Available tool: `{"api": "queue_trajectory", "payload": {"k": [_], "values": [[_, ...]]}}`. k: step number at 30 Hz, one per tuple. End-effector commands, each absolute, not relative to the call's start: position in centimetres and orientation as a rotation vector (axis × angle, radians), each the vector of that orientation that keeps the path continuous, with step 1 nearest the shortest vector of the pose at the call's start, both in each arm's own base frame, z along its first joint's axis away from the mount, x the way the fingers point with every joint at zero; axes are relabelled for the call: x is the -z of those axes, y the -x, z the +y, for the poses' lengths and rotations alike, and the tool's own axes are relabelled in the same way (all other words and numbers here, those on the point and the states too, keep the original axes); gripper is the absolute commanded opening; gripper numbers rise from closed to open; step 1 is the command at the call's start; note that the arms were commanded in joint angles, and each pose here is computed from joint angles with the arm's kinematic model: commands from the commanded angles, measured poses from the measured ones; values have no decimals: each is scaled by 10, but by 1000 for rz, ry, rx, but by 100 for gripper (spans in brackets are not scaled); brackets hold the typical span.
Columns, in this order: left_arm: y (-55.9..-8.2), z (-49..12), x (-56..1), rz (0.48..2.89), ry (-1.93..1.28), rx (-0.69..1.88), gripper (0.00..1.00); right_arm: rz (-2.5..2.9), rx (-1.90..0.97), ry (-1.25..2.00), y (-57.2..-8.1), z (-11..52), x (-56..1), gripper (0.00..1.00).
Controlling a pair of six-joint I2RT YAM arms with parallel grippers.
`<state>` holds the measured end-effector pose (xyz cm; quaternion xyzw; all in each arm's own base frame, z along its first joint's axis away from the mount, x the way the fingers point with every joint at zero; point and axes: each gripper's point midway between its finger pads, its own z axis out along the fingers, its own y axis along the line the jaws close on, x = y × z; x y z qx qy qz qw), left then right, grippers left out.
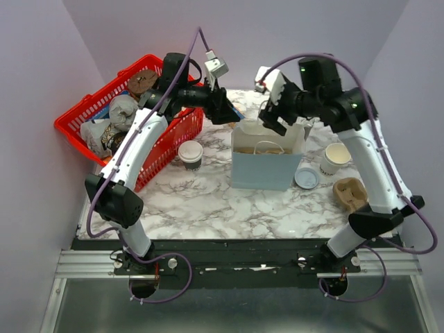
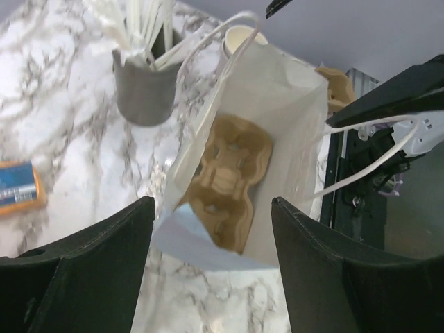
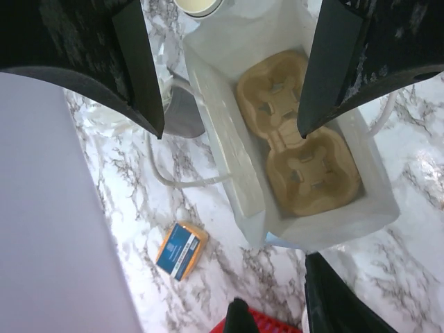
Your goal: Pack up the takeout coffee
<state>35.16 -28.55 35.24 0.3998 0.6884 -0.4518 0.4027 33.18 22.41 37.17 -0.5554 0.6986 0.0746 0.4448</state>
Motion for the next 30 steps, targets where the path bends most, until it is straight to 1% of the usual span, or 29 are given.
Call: {"api": "queue_trajectory", "payload": {"k": [1,2,4,5,6,7,8,11,12,16,19,20,23,24,26,27,29,30], "values": [[-355,-319,-379,1482,-1156,1162,77,1633,-330,1263,-298,202,-424,85],[-356,-323,-378,1469,-1168,1165,77,1596,-413,1301,-284,207,-426,85],[-355,-335,-374,1453,-1195,1187,77,1634,-470,1348,-268,200,-405,85],[-353,-339,-371,1455,-1207,1195,77,1602,-499,1361,-252,198,-408,85],[-353,-343,-368,1457,-1216,1192,76,1606,-515,1383,-245,197,-399,86],[-351,-351,-363,1451,-1239,1193,77,1643,-549,1417,-237,195,-378,87],[-349,-354,-358,1458,-1254,1201,77,1623,-572,1440,-223,193,-375,87],[-353,-366,-341,1479,-1278,1158,76,1642,-609,1539,-204,187,-340,89],[-357,-367,-337,1491,-1270,1134,76,1626,-613,1553,-199,186,-338,90],[-376,-375,-325,1520,-1209,1086,75,1648,-615,1538,-203,187,-327,90],[-392,-378,-330,1507,-1137,1056,74,1617,-619,1530,-212,194,-331,90],[-397,-381,-337,1470,-1126,1053,74,1595,-618,1525,-215,197,-335,90],[-403,-388,-351,1430,-1096,1076,74,1551,-657,1521,-220,206,-346,83],[-404,-390,-354,1444,-1073,1104,74,1542,-691,1516,-218,210,-349,76],[-411,-395,-360,1443,-1036,1123,74,1531,-717,1508,-220,215,-355,67],[-413,-397,-359,1443,-1028,1129,74,1528,-733,1504,-219,216,-357,58],[-415,-402,-358,1437,-1026,1138,73,1533,-741,1499,-220,217,-355,50],[-414,-404,-356,1436,-1035,1148,73,1532,-746,1505,-220,218,-354,42]]}}
